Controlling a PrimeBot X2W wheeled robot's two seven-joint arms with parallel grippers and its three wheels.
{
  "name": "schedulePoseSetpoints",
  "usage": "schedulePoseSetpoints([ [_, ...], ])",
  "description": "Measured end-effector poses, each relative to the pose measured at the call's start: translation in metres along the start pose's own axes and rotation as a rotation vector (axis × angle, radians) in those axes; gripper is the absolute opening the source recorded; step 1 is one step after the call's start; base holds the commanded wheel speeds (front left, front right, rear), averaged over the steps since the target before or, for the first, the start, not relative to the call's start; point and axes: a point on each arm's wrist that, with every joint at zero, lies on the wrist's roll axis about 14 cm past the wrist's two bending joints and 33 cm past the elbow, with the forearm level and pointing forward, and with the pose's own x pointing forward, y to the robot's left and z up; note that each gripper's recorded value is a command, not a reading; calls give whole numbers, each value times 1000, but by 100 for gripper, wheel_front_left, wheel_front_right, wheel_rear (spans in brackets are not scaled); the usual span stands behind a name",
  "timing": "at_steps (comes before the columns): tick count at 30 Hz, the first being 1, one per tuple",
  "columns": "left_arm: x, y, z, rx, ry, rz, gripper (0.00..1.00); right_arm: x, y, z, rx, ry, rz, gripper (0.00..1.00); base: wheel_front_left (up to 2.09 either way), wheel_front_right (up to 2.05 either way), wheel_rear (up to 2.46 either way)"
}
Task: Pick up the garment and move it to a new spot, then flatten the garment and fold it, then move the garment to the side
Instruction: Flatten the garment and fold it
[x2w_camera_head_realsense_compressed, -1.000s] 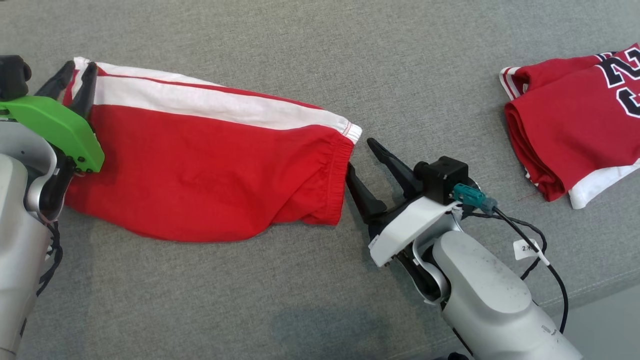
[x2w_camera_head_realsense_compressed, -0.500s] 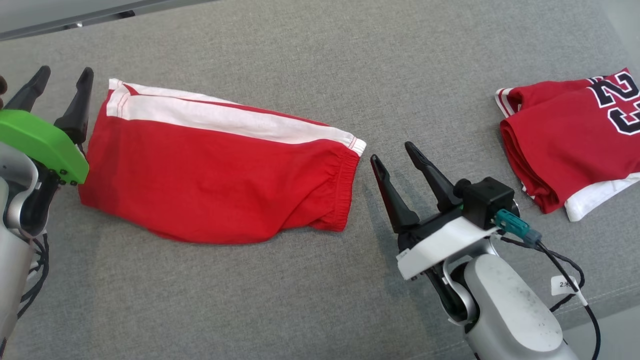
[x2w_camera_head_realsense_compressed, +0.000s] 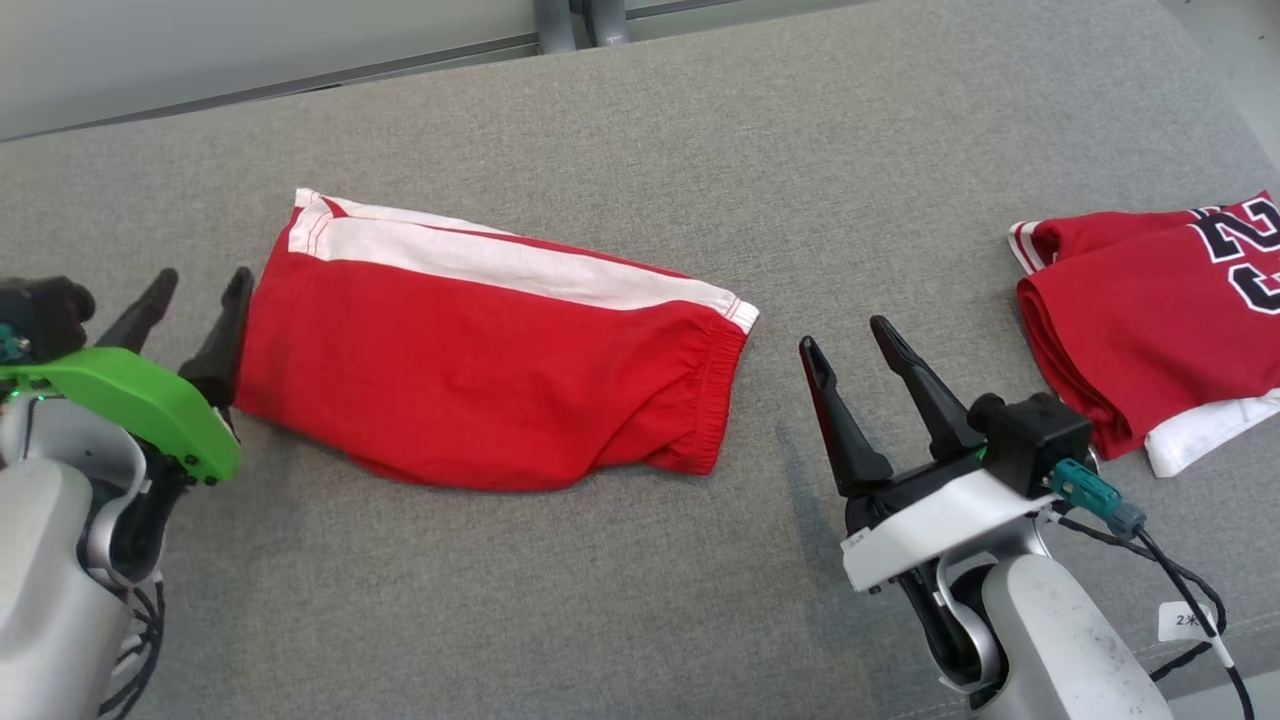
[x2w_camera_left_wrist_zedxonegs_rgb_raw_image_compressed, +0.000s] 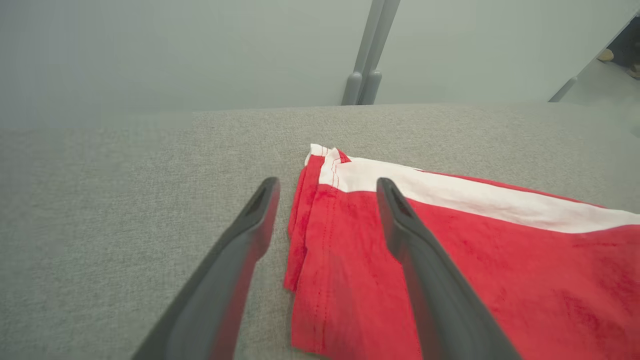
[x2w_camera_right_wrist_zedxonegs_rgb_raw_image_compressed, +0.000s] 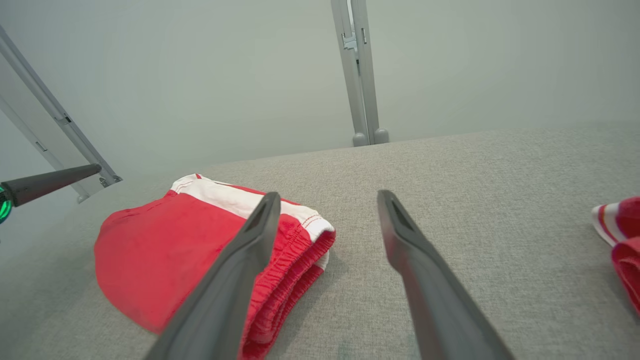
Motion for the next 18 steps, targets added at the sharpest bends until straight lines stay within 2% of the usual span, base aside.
schedulePoseSetpoints([
  [8,3,-14,-42,-47,88,-15,100,0,-5,2,-10,4,-14,100,0,0,0],
  [18,16,8,-80,-36,227,73,100,-6,-13,1,-22,16,-39,100,0,0,0],
])
